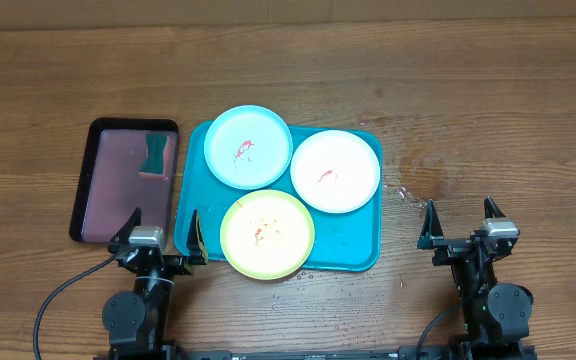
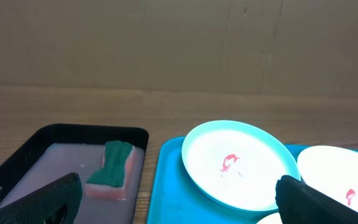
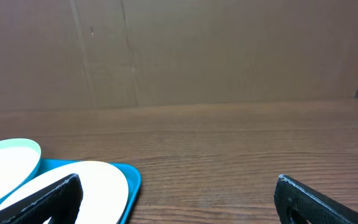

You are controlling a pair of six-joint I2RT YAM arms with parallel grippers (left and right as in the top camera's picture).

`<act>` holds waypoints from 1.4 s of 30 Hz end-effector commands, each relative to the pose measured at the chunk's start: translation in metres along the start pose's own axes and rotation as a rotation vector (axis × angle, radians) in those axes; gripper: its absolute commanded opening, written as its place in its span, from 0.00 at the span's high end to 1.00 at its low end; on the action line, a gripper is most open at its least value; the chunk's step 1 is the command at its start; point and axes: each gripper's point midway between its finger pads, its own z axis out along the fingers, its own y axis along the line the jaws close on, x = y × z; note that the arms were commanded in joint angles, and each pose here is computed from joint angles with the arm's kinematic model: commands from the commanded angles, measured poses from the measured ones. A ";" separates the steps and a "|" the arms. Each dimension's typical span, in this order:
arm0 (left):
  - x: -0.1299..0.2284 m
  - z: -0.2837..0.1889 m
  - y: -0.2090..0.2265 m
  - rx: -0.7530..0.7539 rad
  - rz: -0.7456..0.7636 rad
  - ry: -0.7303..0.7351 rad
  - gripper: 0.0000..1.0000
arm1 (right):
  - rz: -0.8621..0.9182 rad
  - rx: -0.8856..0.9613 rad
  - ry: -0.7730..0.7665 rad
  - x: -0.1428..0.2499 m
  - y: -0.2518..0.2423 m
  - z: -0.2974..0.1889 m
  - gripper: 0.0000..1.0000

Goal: Clean dirty plates on tray and stack at the side

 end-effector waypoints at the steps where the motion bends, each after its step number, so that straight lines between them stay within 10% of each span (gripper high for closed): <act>1: 0.002 0.000 0.002 -0.010 -0.008 0.005 0.00 | -0.007 0.000 -0.003 0.002 0.000 0.000 0.00; 42: 0.002 0.000 0.000 0.001 -0.084 0.005 0.00 | 0.014 -0.017 -0.004 0.002 0.003 0.000 0.00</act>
